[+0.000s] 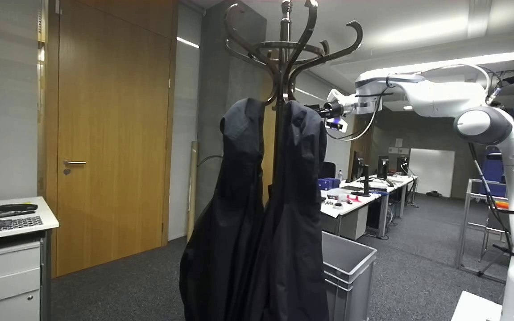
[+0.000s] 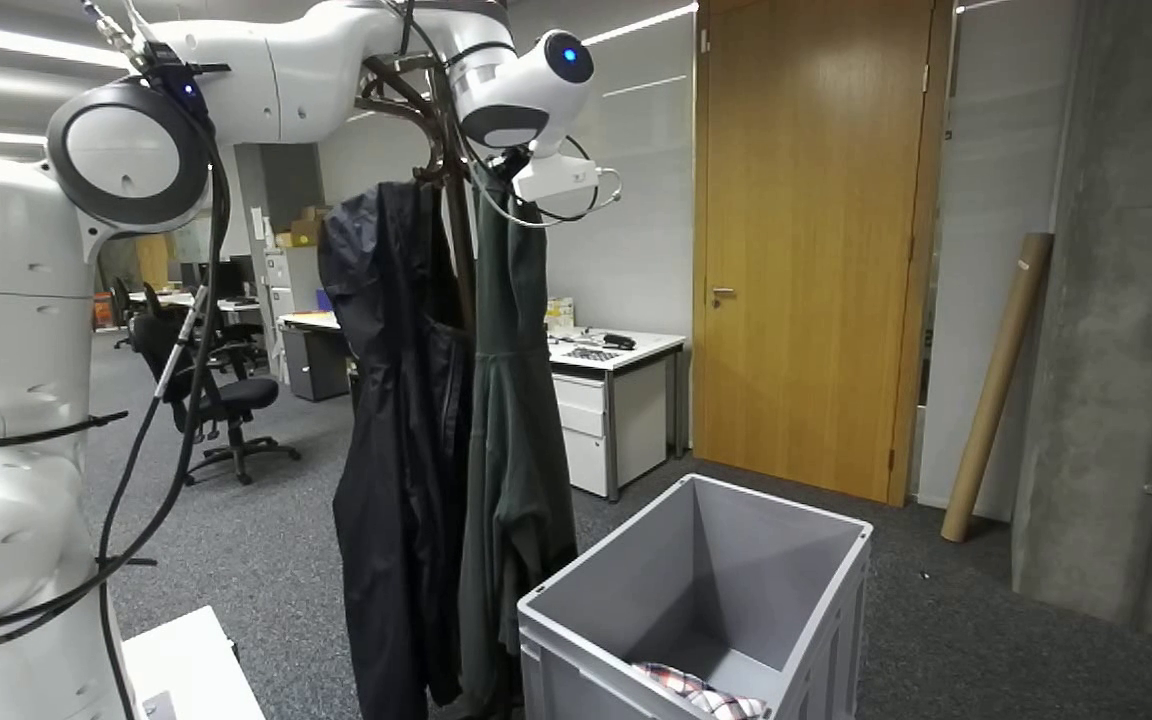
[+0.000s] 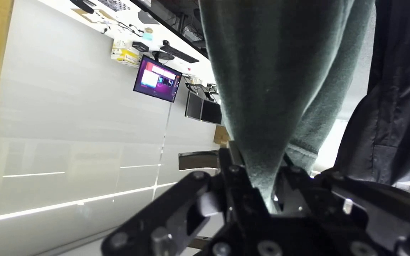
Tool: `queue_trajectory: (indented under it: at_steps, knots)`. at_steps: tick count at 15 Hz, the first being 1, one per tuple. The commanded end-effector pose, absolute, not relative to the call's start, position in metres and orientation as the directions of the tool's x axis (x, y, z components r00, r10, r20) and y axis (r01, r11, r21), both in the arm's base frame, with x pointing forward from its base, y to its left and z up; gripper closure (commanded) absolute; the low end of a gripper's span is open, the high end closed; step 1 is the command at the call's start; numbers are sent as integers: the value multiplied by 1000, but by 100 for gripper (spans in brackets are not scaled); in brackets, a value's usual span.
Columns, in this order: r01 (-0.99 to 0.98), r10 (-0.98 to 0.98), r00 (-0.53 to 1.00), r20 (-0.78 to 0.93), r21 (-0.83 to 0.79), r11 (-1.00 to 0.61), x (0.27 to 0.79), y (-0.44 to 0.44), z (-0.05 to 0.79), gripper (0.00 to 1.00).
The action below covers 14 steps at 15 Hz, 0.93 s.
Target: Unhang the green hoodie and hang it on the immediate hanger to the left
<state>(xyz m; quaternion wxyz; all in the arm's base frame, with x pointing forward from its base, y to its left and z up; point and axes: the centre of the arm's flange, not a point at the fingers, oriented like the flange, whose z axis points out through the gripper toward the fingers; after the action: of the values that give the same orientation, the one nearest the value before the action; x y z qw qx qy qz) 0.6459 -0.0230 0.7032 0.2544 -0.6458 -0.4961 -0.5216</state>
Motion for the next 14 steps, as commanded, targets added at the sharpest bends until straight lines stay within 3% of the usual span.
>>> queue_trajectory:
  at_steps: [1,14]
  knots:
    - [910,370,-42,928,188,-368,652,-28,725,100]
    - [867,341,-21,940,187,-463,615,-51,792,99]
